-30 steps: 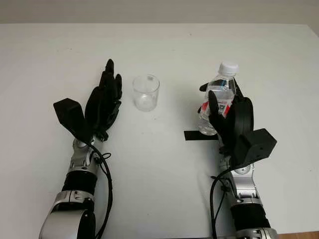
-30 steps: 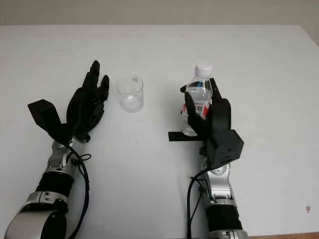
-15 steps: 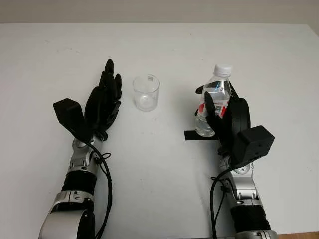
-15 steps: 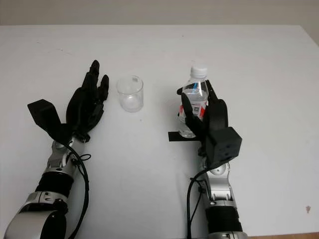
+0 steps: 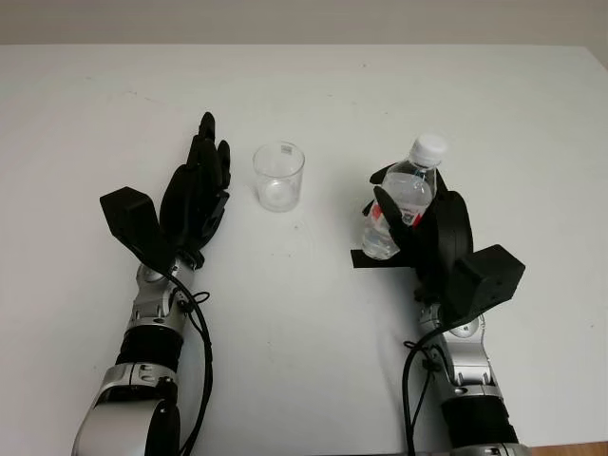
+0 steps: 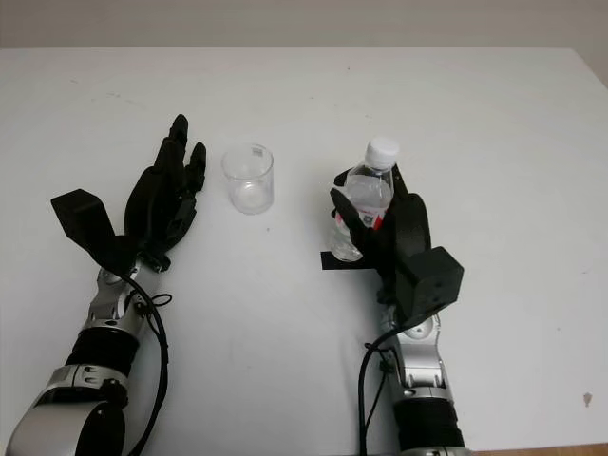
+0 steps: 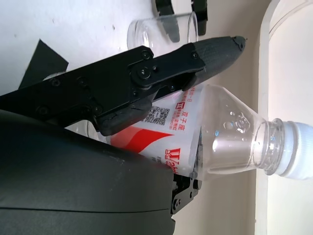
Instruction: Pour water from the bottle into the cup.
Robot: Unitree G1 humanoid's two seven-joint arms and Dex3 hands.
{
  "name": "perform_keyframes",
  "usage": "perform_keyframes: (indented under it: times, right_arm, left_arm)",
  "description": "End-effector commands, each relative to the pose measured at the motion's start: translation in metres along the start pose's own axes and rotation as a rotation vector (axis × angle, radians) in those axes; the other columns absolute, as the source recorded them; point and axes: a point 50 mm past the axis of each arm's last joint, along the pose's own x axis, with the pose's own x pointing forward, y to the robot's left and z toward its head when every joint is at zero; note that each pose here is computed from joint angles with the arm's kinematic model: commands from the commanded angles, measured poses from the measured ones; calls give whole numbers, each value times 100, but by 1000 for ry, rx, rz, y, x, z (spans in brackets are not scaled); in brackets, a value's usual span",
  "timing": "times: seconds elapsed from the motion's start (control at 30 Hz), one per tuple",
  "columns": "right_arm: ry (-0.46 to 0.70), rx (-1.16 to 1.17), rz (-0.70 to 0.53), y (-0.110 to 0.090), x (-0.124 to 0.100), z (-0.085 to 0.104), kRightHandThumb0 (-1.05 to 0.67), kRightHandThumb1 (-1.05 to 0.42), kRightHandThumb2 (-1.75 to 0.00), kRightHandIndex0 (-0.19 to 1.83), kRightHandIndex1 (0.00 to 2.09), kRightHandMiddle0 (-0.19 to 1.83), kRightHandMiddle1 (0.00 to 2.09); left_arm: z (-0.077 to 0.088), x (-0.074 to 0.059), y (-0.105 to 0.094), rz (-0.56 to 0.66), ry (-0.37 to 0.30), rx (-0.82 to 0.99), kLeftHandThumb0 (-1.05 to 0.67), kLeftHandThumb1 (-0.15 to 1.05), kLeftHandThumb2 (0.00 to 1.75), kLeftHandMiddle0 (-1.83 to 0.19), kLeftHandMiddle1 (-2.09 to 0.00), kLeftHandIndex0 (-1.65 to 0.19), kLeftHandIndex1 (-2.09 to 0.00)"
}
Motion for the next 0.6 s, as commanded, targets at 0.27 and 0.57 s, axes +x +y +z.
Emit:
perform_keyframes:
  times: [0.27, 0.57]
  right_arm:
    - [62, 7, 14, -7, -22, -12, -63, -103, -5, -6, 111, 8, 182]
    - [129, -102, 101, -19, -29, -4, -75, -96, -5, -8, 26, -15, 59]
  left_arm:
    - [-7, -4, 4, 6, 41, 0, -85, 105, 73, 19, 0, 19, 0]
    - [-7, -2, 4, -3, 38, -4, -85, 105, 71, 19, 0, 19, 0]
